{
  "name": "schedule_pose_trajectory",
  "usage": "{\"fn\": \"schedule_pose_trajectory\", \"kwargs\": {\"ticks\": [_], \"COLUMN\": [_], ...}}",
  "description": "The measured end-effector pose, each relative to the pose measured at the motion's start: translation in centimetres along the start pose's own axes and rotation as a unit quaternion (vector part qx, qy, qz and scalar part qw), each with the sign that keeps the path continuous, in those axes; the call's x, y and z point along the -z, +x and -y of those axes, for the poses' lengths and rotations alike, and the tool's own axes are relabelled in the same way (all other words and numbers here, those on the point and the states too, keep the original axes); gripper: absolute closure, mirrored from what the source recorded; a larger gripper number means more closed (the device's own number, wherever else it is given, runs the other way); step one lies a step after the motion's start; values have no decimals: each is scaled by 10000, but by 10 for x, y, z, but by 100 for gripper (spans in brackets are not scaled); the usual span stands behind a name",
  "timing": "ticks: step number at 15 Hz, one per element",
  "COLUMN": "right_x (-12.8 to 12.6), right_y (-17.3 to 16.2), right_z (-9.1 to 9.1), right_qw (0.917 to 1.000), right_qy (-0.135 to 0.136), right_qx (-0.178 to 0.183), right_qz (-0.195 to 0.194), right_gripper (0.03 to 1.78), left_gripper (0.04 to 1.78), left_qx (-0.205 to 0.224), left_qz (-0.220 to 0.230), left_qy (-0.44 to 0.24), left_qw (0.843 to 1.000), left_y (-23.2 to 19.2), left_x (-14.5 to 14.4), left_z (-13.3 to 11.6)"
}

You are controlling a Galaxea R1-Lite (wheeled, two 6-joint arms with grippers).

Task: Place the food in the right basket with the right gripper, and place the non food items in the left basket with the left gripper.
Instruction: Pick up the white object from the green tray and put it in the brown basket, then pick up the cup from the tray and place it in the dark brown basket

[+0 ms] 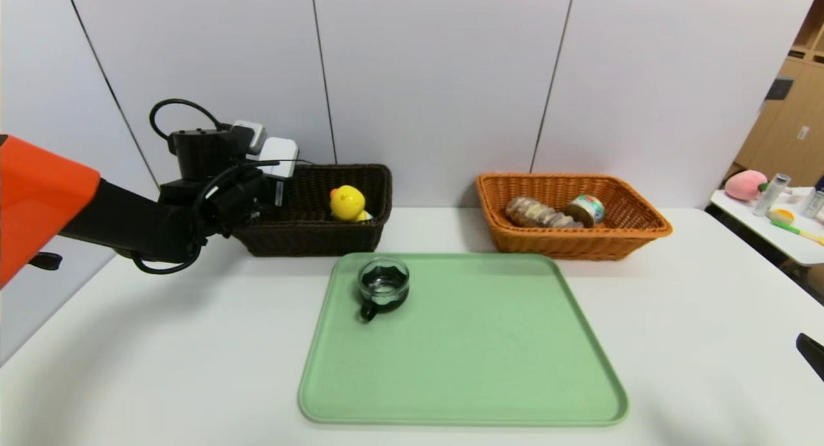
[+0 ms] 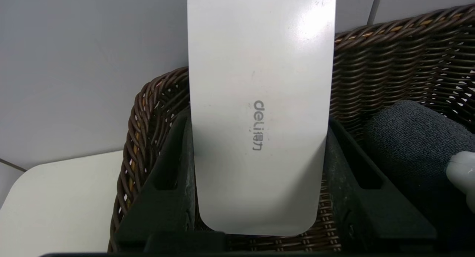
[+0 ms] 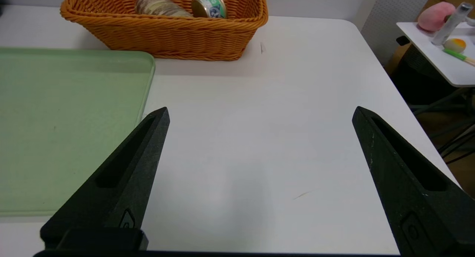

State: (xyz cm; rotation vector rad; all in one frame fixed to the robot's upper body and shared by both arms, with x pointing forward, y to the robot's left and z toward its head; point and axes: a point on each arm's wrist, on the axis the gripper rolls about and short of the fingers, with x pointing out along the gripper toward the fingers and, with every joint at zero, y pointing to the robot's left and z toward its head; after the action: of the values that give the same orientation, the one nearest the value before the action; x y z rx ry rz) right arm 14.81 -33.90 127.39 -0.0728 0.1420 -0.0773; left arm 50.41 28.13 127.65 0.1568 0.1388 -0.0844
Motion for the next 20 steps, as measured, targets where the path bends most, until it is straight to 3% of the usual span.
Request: {"fn": "schedule_pose_trajectory", "kwargs": {"ticks": [7, 12, 17, 20], "right_x": [0, 0, 0, 0], "right_y": [-1, -2, -4, -4], "right_z": [0, 0, 0, 0], "right_qw": [10000, 10000, 10000, 10000], "right_qy": [-7, -10, -10, -12], "right_qx": [2, 4, -1, 2], "right_qz": [15, 47, 78, 94], "right_gripper": [11, 11, 11, 11], "left_gripper": [82, 47, 31, 25], "left_qx": [-38, -67, -41, 139], "left_qz": [177, 337, 454, 652], "left_qy": [104, 162, 161, 140], "left_qw": [9998, 9993, 9988, 9977], "left_y": [-3, -7, -14, -29], "left_x": [1, -3, -14, -37], "left_z": [-1, -2, -3, -1]}}
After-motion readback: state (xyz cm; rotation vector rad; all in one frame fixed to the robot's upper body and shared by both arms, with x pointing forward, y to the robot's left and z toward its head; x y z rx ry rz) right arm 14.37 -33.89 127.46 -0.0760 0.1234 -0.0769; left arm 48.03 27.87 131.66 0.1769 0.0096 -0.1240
